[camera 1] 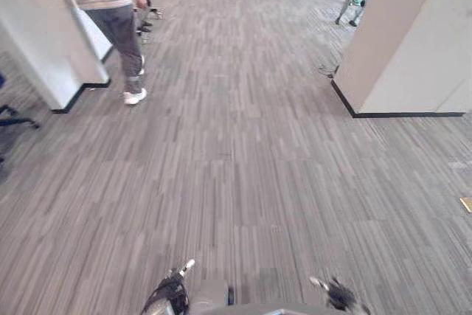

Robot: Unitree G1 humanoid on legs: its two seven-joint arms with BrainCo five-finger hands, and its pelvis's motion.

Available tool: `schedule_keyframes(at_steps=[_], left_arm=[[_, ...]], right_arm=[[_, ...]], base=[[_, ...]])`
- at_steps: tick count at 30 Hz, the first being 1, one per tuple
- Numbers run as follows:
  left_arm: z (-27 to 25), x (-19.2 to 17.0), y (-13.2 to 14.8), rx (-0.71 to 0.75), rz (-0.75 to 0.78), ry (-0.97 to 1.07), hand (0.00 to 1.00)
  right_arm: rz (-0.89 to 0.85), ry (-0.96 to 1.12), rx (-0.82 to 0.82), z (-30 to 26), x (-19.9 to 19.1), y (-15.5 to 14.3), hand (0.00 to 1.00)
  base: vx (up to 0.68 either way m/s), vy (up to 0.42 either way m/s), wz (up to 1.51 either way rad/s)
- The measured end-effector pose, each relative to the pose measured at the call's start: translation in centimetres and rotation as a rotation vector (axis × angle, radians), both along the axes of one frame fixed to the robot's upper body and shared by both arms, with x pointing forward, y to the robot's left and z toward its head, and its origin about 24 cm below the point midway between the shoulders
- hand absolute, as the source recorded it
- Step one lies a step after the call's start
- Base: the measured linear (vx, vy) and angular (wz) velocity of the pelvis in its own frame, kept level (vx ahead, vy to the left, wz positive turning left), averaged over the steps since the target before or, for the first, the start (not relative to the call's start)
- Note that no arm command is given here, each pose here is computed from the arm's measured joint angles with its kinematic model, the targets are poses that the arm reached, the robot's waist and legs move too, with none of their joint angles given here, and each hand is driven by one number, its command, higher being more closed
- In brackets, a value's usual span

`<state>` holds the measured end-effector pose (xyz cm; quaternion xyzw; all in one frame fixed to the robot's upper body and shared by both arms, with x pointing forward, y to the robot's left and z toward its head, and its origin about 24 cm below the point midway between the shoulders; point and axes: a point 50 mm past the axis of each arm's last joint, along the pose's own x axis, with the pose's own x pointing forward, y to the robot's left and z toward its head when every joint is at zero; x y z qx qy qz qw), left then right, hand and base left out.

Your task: Organize washtable

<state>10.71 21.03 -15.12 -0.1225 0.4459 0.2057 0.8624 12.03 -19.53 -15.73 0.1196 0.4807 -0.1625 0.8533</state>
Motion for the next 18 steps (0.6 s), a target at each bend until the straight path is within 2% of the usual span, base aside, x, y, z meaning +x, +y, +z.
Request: schedule_keyframes(at_steps=[3, 6, 11, 15, 18], left_arm=[[-0.2, -0.6, -0.6, -0.002, -0.015, 0.013, 0.0], [-0.4, -1.9, 0.1, 0.012, 0.028, 0.047, 0.0], [-0.5, -1.7, 0.0, -0.003, 0.048, 0.053, 0.0], [-0.7, -1.2, -1.6, -0.05, 0.012, 0.048, 0.0], [-0.9, -1.9, -1.5, -0.071, 0.061, 0.059, 0.0]], right_arm=[[0.023, -0.022, 0.022, 0.1, 0.9, 1.2, 0.0], [0.011, 0.034, 0.065, -0.6, -0.8, 2.7, 0.0], [-0.144, 0.044, 0.053, -0.8, -2.7, 0.8, 0.0], [-0.15, 0.01, 0.02, -0.4, -2.9, -0.2, 0.0], [-0.147, 0.006, 0.026, -0.3, -2.7, 0.1, 0.0]], base=[[0.02, 0.146, -0.45], [0.84, 0.081, -0.09], [0.54, 0.099, 0.38], [0.04, 0.044, 0.46], [-0.1, 0.019, 0.38]])
